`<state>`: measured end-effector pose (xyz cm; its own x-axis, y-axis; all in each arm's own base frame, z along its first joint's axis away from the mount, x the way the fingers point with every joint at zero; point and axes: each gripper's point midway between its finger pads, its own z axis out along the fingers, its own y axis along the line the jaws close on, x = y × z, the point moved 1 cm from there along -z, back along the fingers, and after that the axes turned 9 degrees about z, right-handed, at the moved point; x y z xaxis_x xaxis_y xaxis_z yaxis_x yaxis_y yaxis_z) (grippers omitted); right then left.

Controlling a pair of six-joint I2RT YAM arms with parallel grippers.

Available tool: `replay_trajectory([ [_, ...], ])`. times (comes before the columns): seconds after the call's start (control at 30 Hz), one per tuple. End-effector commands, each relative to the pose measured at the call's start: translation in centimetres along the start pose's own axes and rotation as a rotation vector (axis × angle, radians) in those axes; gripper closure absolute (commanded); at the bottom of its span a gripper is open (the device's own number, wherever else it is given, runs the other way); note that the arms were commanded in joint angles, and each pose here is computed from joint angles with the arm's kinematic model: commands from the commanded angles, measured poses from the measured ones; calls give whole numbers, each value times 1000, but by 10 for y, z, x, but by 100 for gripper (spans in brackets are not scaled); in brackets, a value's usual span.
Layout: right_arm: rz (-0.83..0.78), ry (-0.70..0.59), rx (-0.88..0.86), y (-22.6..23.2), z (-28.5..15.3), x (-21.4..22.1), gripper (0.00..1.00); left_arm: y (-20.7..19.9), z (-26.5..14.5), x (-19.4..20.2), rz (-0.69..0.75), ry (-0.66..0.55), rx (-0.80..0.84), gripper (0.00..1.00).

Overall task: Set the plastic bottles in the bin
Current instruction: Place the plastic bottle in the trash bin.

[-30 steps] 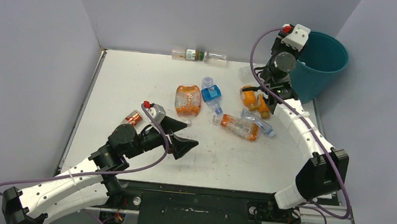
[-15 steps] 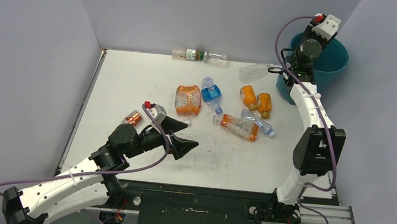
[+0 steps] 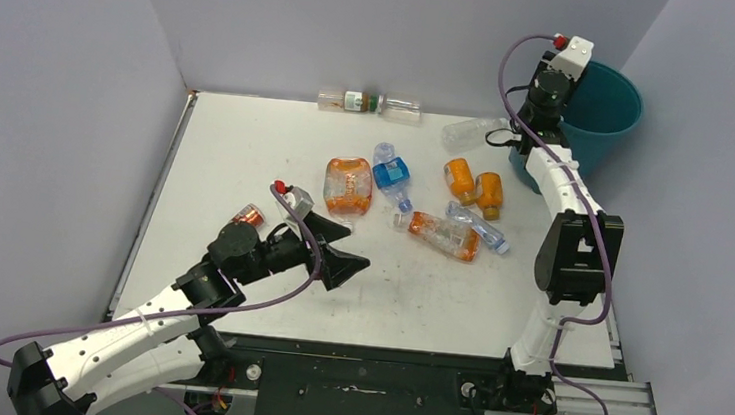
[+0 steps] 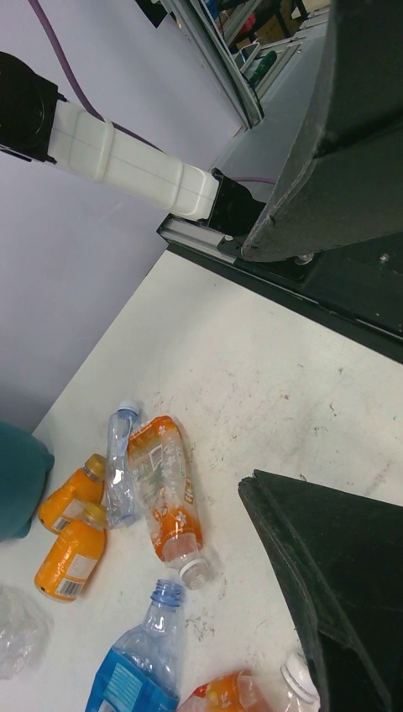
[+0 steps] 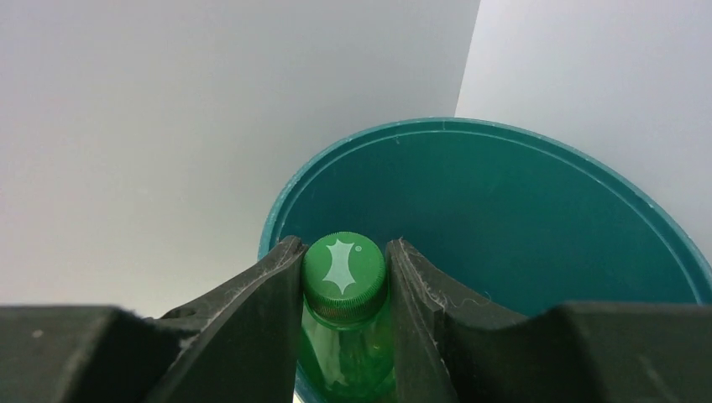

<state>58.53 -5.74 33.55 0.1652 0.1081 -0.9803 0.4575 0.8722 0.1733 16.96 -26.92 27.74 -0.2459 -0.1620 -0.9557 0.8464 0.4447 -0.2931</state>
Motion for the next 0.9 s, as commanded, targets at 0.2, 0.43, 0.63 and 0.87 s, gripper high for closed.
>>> replay_trajectory([
  [0.2, 61, -1, -58, 15, -4, -32, 27, -8, 0, -19, 7, -67, 43, 4],
  [0.43, 149, -41, -99, 21, -20, -67, 19, -7, 0, -18, 4, -66, 35, 4],
  [0.63, 280, -65, -246, 58, -76, -104, 15, -1, -1, -21, -16, -73, -8, 4],
  [0.87, 348, 45, -505, 108, -181, -105, 6, 35, -12, -30, -35, -123, -246, 4],
])
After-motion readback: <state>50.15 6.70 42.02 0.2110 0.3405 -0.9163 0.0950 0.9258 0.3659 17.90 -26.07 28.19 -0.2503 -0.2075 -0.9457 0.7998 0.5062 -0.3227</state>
